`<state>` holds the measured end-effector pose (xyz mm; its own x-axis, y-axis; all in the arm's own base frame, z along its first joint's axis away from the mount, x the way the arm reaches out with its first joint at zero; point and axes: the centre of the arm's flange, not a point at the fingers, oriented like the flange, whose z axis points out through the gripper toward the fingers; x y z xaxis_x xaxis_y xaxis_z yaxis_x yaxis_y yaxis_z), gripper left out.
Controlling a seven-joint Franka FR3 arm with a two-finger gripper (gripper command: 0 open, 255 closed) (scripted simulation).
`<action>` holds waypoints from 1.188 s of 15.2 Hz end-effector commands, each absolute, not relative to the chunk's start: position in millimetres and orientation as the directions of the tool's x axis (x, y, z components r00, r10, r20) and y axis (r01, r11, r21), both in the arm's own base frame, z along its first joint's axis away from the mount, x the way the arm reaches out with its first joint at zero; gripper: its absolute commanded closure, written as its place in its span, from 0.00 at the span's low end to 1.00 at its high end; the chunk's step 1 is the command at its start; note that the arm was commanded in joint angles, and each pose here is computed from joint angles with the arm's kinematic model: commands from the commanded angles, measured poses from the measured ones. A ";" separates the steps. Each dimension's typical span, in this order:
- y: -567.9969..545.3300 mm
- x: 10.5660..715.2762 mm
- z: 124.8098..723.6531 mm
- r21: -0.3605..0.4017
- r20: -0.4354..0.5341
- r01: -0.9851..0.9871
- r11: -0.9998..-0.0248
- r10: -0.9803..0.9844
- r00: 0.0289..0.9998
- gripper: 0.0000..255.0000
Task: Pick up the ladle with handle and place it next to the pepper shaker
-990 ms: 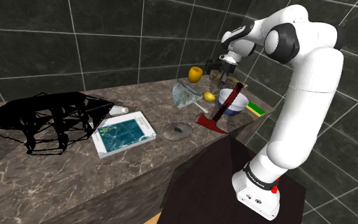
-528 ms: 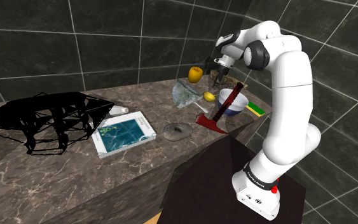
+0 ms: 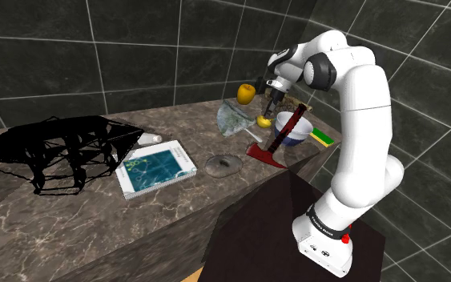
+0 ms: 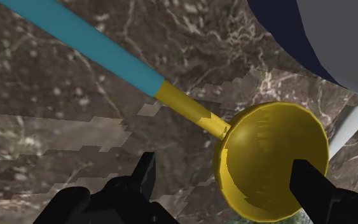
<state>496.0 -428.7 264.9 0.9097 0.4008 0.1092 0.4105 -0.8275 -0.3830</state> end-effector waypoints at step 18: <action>-428.5 495.7 274.2 -0.382 0.109 0.410 -0.828 0.401 0.910 1.00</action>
<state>496.1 -428.9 270.2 0.9098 0.4005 0.1092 0.4103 -0.8279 -0.3824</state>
